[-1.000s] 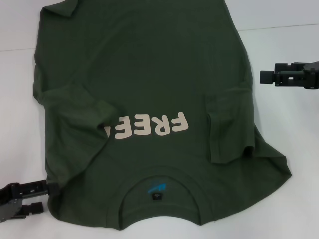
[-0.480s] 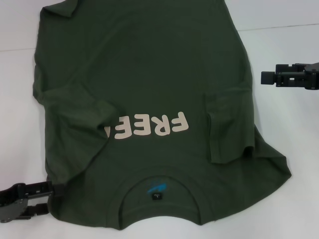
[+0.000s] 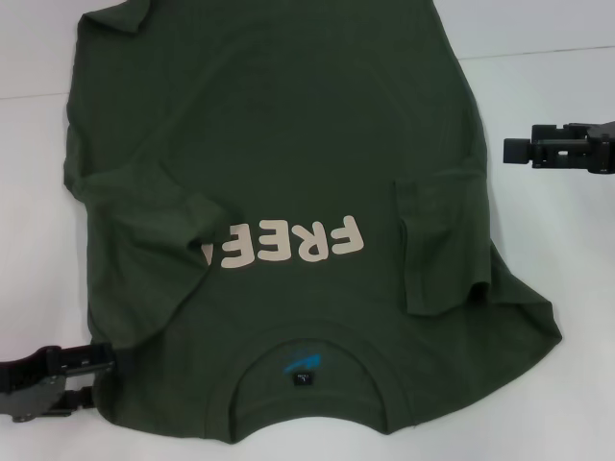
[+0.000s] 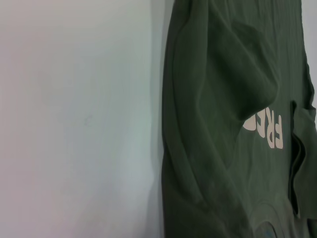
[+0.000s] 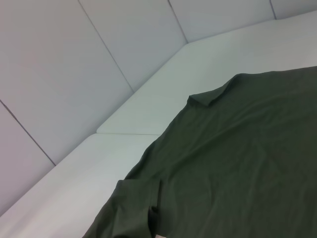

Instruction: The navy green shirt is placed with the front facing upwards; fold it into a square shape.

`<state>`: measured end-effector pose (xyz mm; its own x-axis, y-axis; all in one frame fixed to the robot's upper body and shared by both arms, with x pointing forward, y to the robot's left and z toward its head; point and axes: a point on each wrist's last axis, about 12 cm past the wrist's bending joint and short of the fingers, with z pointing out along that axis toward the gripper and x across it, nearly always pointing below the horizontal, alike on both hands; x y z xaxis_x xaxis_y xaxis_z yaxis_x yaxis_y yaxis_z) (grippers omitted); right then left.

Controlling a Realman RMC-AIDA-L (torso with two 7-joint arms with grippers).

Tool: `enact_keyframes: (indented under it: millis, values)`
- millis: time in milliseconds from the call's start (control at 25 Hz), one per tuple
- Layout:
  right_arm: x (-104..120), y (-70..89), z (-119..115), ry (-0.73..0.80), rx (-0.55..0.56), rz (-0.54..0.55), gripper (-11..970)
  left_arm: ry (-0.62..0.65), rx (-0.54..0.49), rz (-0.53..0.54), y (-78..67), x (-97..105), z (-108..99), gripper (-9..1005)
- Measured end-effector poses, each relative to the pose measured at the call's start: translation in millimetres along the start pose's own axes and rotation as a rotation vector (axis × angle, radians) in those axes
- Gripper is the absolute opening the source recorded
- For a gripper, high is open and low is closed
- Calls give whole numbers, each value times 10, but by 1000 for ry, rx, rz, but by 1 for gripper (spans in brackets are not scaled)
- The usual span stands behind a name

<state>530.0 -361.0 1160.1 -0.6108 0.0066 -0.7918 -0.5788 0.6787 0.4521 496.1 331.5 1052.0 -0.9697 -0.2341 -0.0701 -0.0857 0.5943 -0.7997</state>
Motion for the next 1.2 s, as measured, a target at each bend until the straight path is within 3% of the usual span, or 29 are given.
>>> enact_keyframes:
  millis: [640,840,1200]
  values:
    - [21,-11,-31,-9,5,10,944,17,-10,-7,-24,-47,113,932]
    - [30,-18,-43,-15,5,18,945,34,-39,30,-32,-69,133,889]
    - [27,-20,-37,-16,0,24,944,48,-70,46,-36,-87,161,663]
